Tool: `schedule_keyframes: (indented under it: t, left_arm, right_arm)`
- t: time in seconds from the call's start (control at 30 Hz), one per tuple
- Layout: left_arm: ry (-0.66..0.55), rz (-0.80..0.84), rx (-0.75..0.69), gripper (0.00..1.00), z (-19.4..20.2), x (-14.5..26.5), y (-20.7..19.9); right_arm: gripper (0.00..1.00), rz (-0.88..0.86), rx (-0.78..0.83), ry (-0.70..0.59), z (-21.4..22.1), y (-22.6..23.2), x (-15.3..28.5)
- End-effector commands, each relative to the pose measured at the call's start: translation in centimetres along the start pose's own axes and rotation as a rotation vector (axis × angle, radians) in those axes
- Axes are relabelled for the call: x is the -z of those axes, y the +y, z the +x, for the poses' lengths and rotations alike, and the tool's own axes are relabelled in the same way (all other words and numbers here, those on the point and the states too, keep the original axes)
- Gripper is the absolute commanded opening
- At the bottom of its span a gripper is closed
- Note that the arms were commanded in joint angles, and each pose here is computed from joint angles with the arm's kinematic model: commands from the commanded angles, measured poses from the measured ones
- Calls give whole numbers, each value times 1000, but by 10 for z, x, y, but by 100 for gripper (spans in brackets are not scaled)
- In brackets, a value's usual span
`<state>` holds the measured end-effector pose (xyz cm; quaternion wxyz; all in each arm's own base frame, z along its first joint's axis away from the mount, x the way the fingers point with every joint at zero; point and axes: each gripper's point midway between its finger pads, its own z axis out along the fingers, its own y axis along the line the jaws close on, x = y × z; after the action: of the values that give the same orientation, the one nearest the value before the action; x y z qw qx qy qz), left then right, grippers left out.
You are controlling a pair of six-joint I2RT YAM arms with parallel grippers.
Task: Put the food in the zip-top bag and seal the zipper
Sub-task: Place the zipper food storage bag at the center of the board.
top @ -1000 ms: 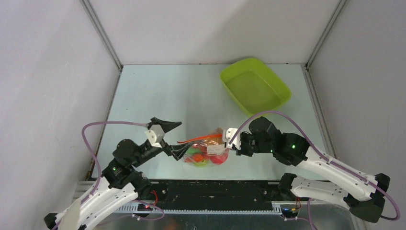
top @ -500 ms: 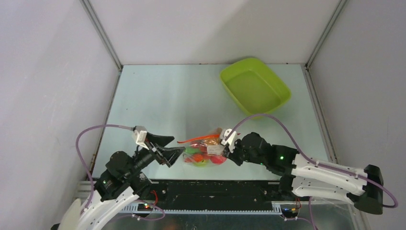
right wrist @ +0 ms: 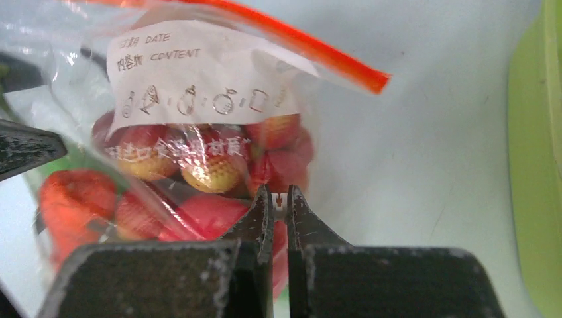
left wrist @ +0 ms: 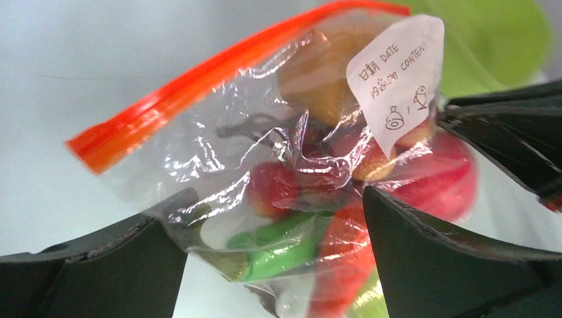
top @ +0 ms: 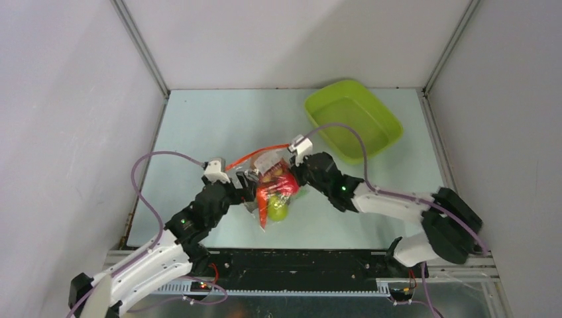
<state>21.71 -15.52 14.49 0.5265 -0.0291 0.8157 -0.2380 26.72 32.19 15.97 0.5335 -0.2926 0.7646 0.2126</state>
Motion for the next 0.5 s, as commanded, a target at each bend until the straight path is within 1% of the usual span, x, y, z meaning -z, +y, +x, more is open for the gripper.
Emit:
schedule_keyframes:
  t: [0.0, 0.1, 0.17, 0.27, 0.33, 0.47]
  left_arm:
    - [-243, -269, 28, 100, -63, -9, 43]
    - [-220, -292, 86, 100, -60, -22, 62]
    - [-196, -308, 109, 100, -55, -28, 73]
    - [-200, -307, 121, 100, -55, -34, 77]
    - [-197, -319, 143, 100, -55, -35, 80]
    - [-147, -355, 149, 100, -48, -32, 84]
  right_arm:
    - [0, 50, -33, 32, 6, -19, -43]
    - [0, 77, -39, 72, 17, -32, -65]
    - [0, 95, -43, 97, 24, -38, -72]
    - [0, 100, -72, 147, 36, -43, -78]
    - [0, 116, -89, 213, 56, -48, -82]
    - [0, 151, -131, 284, 80, -53, -81]
